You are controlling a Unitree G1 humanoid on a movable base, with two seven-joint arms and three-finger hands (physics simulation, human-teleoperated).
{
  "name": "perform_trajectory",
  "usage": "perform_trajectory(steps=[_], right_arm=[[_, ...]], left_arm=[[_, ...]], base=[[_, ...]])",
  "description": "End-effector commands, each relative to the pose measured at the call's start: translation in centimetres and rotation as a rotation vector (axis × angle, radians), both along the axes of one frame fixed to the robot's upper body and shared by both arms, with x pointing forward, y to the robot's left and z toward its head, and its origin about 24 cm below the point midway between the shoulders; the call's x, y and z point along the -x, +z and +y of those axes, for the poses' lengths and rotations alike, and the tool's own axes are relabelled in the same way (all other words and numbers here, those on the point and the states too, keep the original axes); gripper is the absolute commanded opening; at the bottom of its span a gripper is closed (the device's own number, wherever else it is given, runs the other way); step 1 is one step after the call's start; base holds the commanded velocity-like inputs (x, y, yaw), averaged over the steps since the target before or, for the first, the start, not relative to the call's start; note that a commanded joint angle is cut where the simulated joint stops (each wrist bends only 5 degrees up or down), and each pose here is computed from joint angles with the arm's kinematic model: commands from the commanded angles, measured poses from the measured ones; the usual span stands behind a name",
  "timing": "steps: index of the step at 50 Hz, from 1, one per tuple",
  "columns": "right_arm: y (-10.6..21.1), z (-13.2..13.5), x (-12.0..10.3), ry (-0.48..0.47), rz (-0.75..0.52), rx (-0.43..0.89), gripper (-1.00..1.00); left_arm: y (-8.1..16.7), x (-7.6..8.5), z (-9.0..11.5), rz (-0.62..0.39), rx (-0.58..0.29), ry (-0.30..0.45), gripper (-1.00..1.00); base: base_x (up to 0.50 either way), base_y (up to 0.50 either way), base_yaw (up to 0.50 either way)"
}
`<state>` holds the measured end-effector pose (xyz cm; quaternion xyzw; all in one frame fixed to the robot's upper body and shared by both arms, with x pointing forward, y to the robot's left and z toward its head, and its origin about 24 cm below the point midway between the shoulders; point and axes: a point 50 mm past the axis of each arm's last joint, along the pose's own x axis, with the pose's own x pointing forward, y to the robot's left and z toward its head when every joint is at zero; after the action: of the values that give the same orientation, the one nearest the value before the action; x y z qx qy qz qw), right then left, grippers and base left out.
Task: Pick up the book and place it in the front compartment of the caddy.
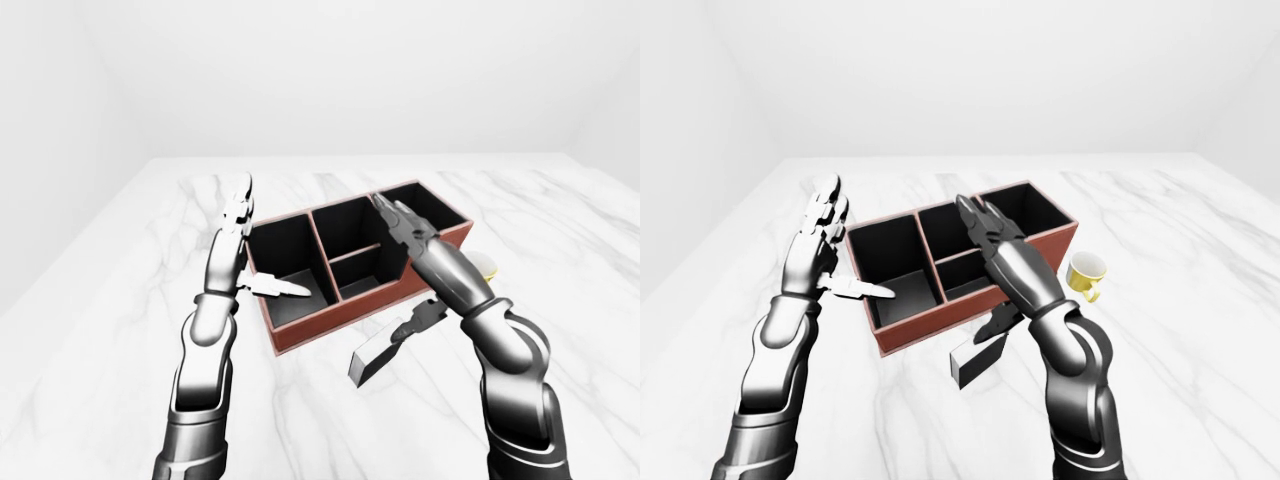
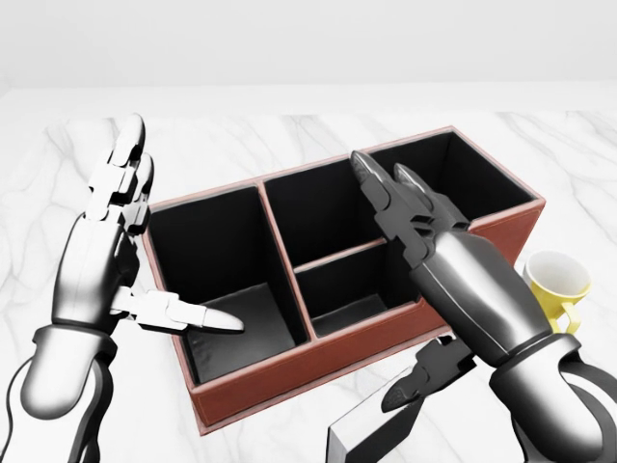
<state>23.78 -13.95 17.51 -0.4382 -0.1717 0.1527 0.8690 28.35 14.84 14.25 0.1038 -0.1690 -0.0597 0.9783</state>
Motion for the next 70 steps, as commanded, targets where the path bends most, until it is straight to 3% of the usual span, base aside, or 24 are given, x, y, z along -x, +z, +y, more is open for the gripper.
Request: perform_trajectory(steps=[1, 12, 23, 52, 70], right_arm=[[0.0, -0.5, 0.6, -0.059, 0.027, 0.144, 1.00], [1.1, -0.3, 1.7, -0.084, -0.060, 0.202, 1.00], [0.1, 0.7, 3.2, -0.024, -0.084, 0.304, 1.00], [-7.4, 2.1, 2.9, 0.001, 0.248, 0.454, 1.00], [-10.0, 3.1, 2.6, 0.038, 0.342, 0.550, 1.00]], left_arm=[[-0.1, -0.1, 0.0, 0.005, 0.004, -0.003, 1.00], [-0.2, -0.1, 0.0, 0.011, 0.008, -0.003, 1.00], [-0.5, -0.2, 0.0, 0.023, 0.012, 0.002, 1.00], [-0.4, -0.1, 0.3, 0.019, 0.015, 0.006, 1.00], [-0.6, 0.1, 0.6, 0.025, 0.021, 0.014, 1.00]], base=[[0.00, 0.00, 0.00], [0.00, 0.00, 0.00], [0.00, 0.00, 0.00], [0.00, 0.00, 0.00], [0.00, 0.00, 0.00]])
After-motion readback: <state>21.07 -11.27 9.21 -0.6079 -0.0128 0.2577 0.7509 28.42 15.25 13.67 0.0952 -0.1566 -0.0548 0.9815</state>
